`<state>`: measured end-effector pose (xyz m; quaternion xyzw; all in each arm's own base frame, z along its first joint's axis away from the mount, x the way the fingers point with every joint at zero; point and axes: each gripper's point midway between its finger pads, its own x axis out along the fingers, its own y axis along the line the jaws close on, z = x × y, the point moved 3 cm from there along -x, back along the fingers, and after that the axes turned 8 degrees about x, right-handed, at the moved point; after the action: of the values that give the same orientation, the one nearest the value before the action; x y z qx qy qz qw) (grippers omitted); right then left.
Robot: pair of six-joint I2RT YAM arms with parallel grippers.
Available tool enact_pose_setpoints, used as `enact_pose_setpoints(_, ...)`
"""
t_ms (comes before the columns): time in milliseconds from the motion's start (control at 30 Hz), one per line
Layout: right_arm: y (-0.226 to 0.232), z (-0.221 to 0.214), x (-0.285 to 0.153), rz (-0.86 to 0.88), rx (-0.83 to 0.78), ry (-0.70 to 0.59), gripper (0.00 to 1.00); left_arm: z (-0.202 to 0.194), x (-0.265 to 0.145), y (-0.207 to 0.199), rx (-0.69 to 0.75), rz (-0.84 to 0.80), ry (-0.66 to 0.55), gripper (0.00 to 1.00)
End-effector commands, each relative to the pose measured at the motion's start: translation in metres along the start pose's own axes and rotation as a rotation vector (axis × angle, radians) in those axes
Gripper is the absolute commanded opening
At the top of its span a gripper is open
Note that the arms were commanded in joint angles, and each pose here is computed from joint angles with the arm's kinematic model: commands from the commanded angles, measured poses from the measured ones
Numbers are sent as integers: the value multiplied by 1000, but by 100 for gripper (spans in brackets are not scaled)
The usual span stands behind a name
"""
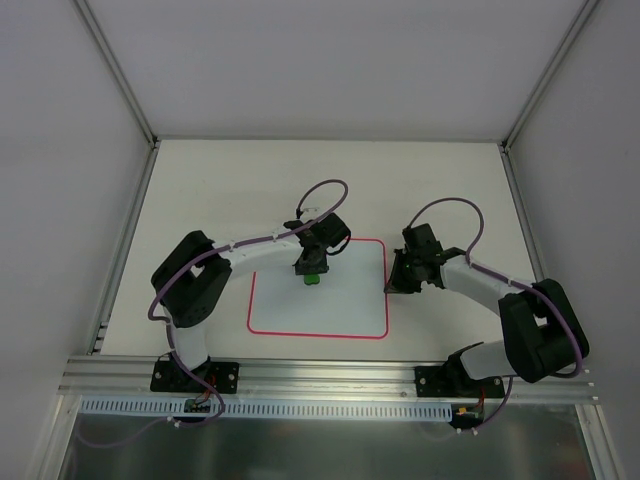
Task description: Erase the whiteboard
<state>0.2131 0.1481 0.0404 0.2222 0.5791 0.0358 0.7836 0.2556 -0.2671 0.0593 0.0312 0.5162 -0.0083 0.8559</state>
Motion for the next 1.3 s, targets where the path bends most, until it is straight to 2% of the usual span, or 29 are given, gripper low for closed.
enact_pose_setpoints(0, -25, -19, 8, -99, 3, 65, 0, 3, 1, 2, -5, 31, -7, 27)
enact_pose_setpoints(167, -26, -20, 9, -102, 12, 72, 0, 1, 4, 12, 10, 51, 4, 6)
enact_pose_setpoints(300, -26, -24, 12, -106, 25, 95, 0, 1, 5, 38, 10, 102, 4, 0)
enact_pose_setpoints(567, -28, -23, 14, -120, 47, 96, 0, 3, 11, 106, -2, 210, 34, 0)
enact_pose_setpoints(667, -28, -23, 14, -128, 51, 97, 0, 10, 12, 112, 38, 235, 22, 0)
enact_pose_setpoints(800, -28, -23, 14, -132, 42, 95, 0, 20, 20, 96, 74, 184, 45, 0)
enact_pose_setpoints(1033, -28, -23, 15, -153, 31, 98, 0, 57, 28, 26, 180, 23, 24, 0)
enact_pose_setpoints(1167, -27, -24, 15, -157, 28, 101, 0, 58, 38, 4, 218, -26, 48, 0)
enact_pose_setpoints(1267, -27, -23, 16, -159, 27, 104, 0, 52, 46, 7, 222, -9, 70, 0)
